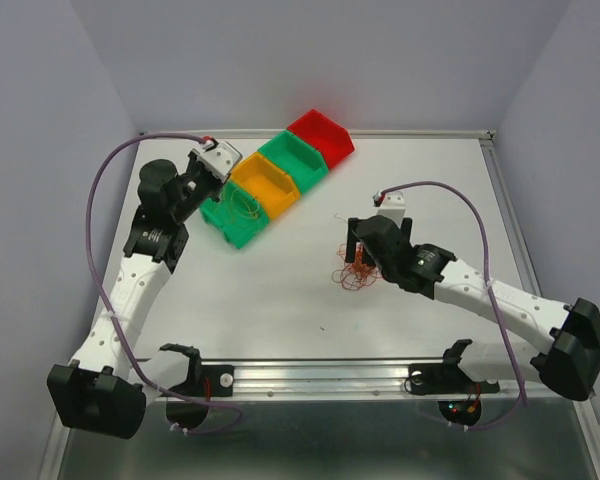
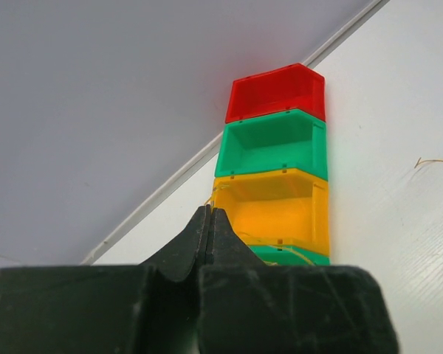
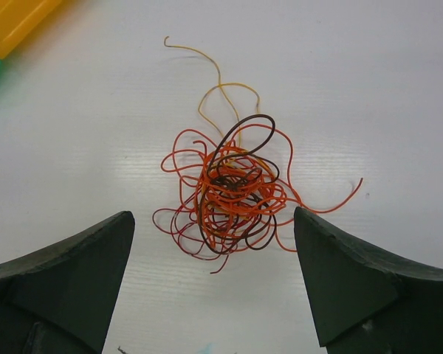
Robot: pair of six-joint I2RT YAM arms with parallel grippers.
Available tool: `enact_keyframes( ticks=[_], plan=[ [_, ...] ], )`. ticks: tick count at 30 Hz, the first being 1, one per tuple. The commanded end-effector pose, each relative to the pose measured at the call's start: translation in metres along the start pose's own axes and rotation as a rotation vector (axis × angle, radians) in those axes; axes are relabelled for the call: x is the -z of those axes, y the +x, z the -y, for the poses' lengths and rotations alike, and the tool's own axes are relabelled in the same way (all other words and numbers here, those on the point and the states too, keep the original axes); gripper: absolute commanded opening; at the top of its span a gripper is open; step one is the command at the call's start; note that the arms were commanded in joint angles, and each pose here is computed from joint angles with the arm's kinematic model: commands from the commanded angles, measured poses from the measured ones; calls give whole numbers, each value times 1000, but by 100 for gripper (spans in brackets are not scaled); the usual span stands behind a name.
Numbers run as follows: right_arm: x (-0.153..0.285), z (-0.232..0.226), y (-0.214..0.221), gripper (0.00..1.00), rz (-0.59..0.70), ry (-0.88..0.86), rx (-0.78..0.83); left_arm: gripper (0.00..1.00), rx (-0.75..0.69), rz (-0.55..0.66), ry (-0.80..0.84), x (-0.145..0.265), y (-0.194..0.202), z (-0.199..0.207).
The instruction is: Untangle the cables
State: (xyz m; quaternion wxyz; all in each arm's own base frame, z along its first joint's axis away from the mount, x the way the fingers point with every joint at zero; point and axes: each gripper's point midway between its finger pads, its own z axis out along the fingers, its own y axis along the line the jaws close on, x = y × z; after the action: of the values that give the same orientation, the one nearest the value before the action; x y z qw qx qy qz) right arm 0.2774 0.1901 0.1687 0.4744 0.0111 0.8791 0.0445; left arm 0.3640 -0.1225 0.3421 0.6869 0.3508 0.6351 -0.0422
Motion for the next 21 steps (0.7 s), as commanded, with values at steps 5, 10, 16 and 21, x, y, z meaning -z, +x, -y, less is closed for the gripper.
enact_keyframes(
  ticks=[5, 10, 16, 21],
  plan=[
    [3, -3, -16, 94, 33, 14, -28, 0, -63, 66, -65, 7, -18, -32],
    [-1, -5, -14, 94, 30, 20, -22, 0, -63, 76, -51, 9, -29, -40],
    [-4, -8, -14, 95, 32, 12, -17, 0, -65, 103, -37, 11, -49, -44],
    [-6, -12, -15, 95, 33, 3, -15, 0, -43, 147, 26, 17, -79, -39]
  ],
)
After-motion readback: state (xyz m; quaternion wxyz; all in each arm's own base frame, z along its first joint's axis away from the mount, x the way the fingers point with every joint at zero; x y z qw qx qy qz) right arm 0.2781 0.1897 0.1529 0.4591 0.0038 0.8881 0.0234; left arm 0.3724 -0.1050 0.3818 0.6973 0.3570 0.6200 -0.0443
